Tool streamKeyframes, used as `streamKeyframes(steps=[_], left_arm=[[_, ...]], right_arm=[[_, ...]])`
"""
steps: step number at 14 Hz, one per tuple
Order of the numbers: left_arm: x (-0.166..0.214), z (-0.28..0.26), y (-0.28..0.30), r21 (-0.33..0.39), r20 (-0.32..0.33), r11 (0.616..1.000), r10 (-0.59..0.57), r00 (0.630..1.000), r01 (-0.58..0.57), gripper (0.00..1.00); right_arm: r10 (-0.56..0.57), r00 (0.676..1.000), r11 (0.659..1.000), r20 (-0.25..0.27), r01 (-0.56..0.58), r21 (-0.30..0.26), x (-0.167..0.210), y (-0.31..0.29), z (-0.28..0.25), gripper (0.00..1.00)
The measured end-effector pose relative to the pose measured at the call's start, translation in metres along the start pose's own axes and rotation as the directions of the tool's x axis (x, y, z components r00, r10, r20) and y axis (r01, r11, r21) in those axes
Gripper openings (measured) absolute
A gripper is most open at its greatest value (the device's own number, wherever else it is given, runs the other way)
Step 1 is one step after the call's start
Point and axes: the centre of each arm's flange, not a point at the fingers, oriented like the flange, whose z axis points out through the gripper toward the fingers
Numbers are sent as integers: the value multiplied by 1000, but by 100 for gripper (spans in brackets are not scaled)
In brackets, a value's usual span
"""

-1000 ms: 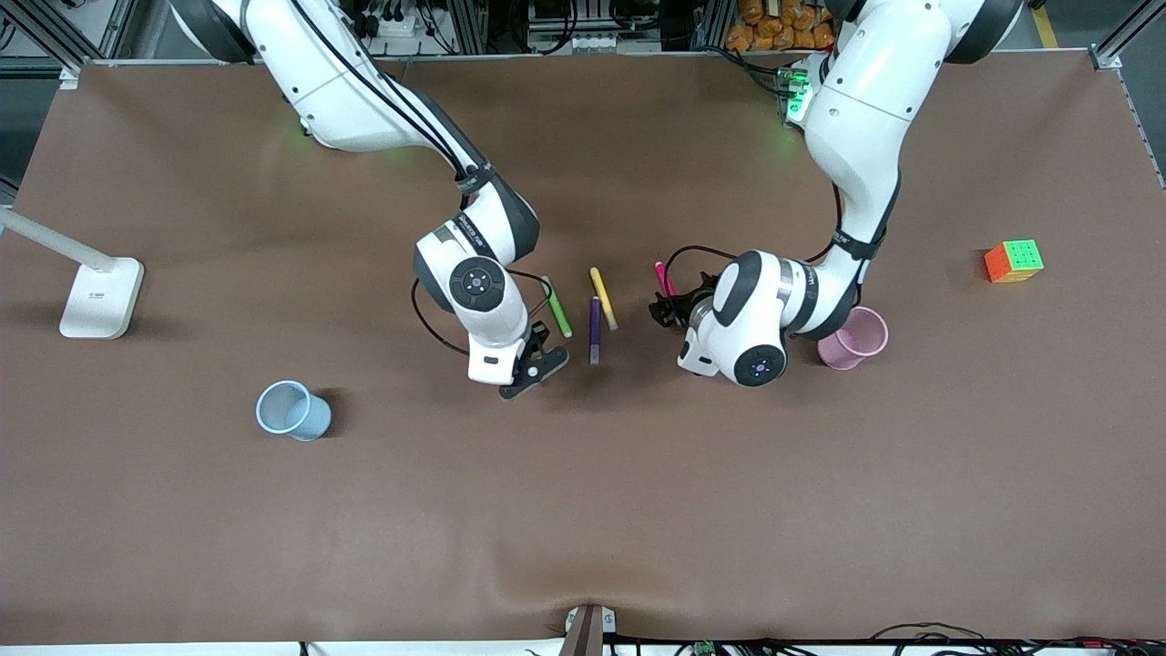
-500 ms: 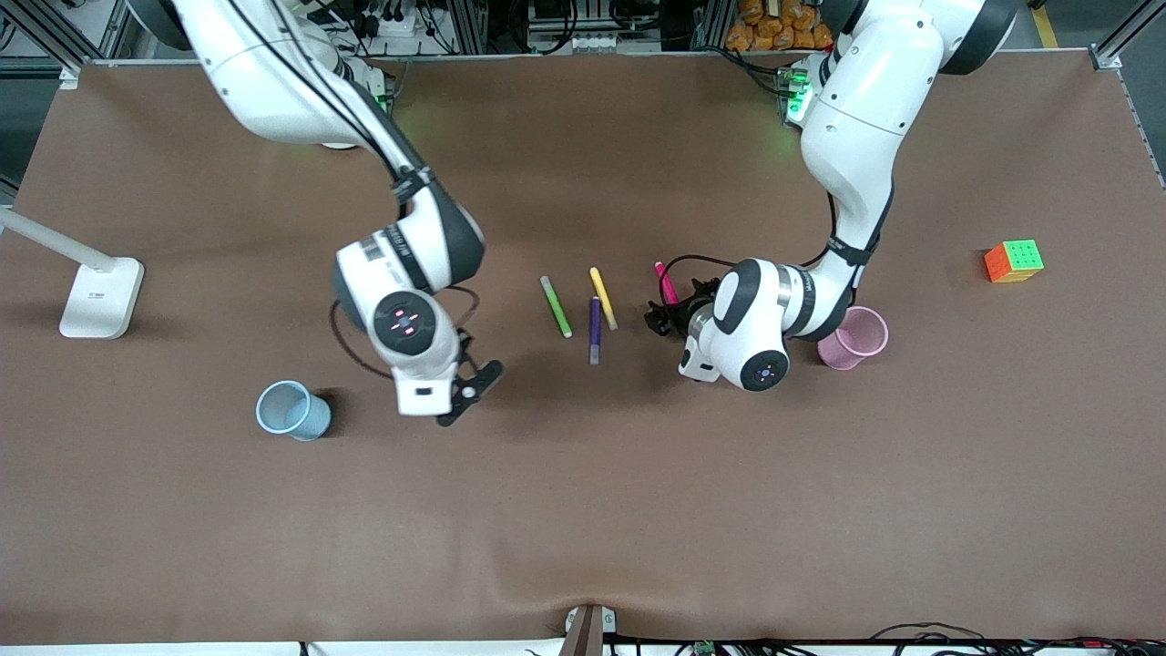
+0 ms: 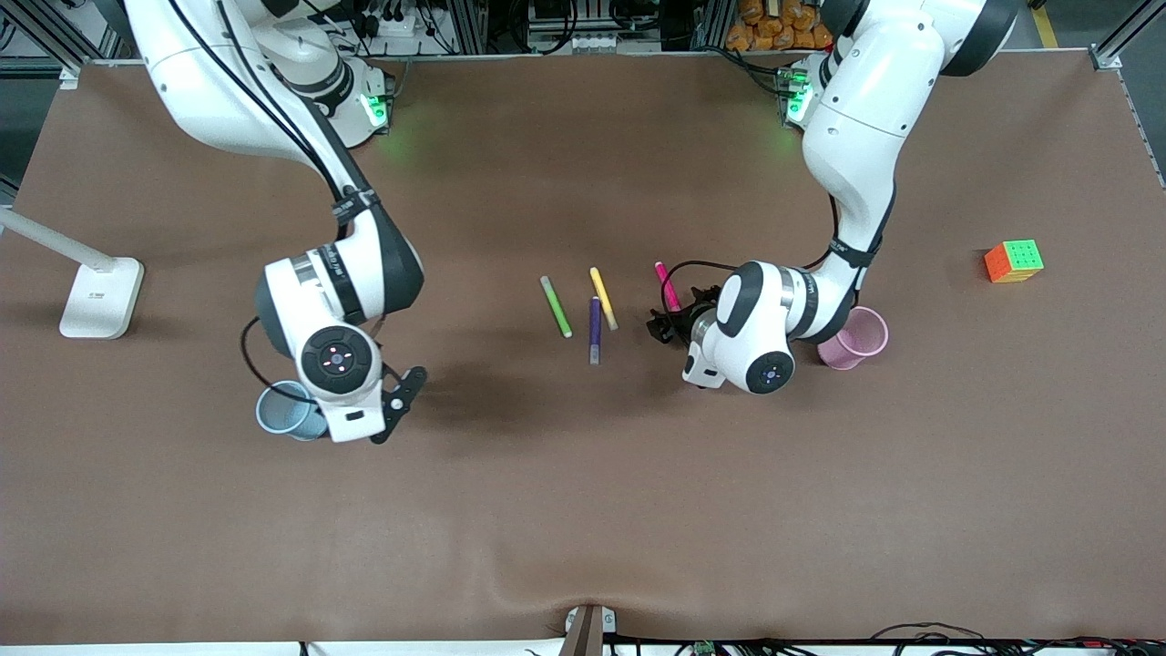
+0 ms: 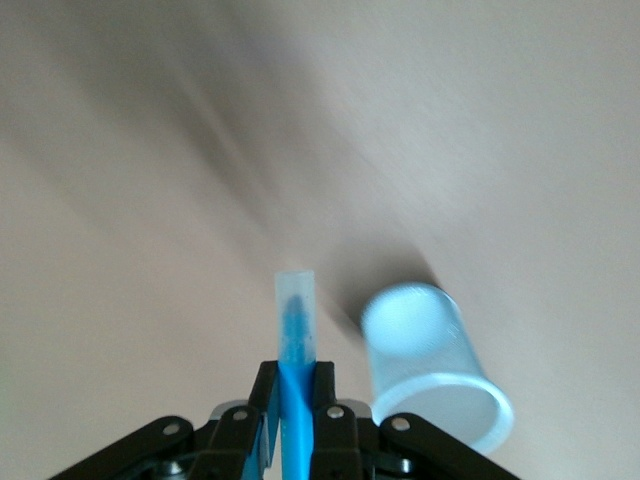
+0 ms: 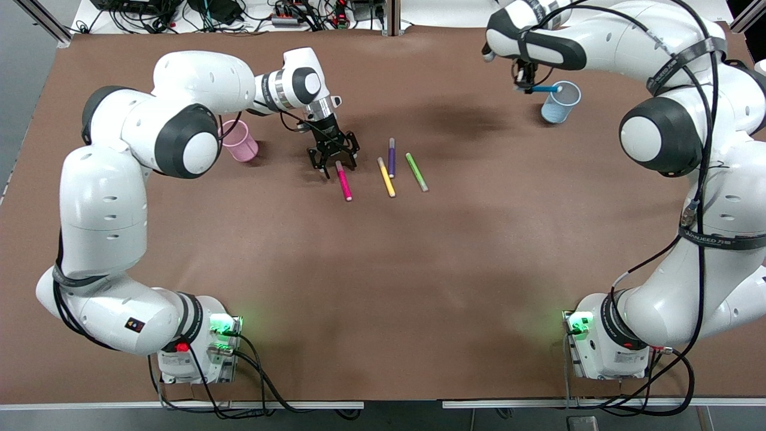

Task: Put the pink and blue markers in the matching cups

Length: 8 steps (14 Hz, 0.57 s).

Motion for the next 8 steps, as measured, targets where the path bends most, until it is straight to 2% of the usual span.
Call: streamKeyframes(steps=[1,2,3,4,5,6,8], left_arm=[[2,0,0,-4,-6,1000,-1,1000,1,92],[2,1,1,-7,-8,1000,-2,1000,1,87],[2,0,2,-11,-9,1000,0,1000,0,75],[1,-1,3,-12,-10,1000,2,1000,-2,68],[1,-1,3,-12,-10,1000,1,1000,-1,68],[1,-1,3,-15,-9,1000,0,1000,-1,60],[2,-2,2,-17,-7,1000,-1,1000,1,38]], right_arm=[[-15,1000,1000,18,15,-16,-9,9,0,17],[-27,999,999,33,28,-26,-18,19,3,17],[-37,998,999,45,38,-29,-29,30,8,17],[-48,997,998,54,49,-27,-40,40,13,17],[-58,997,998,61,59,-24,-48,48,18,17],[-61,996,998,68,63,-23,-54,53,21,17],[-63,994,997,88,66,-35,-62,61,27,17]])
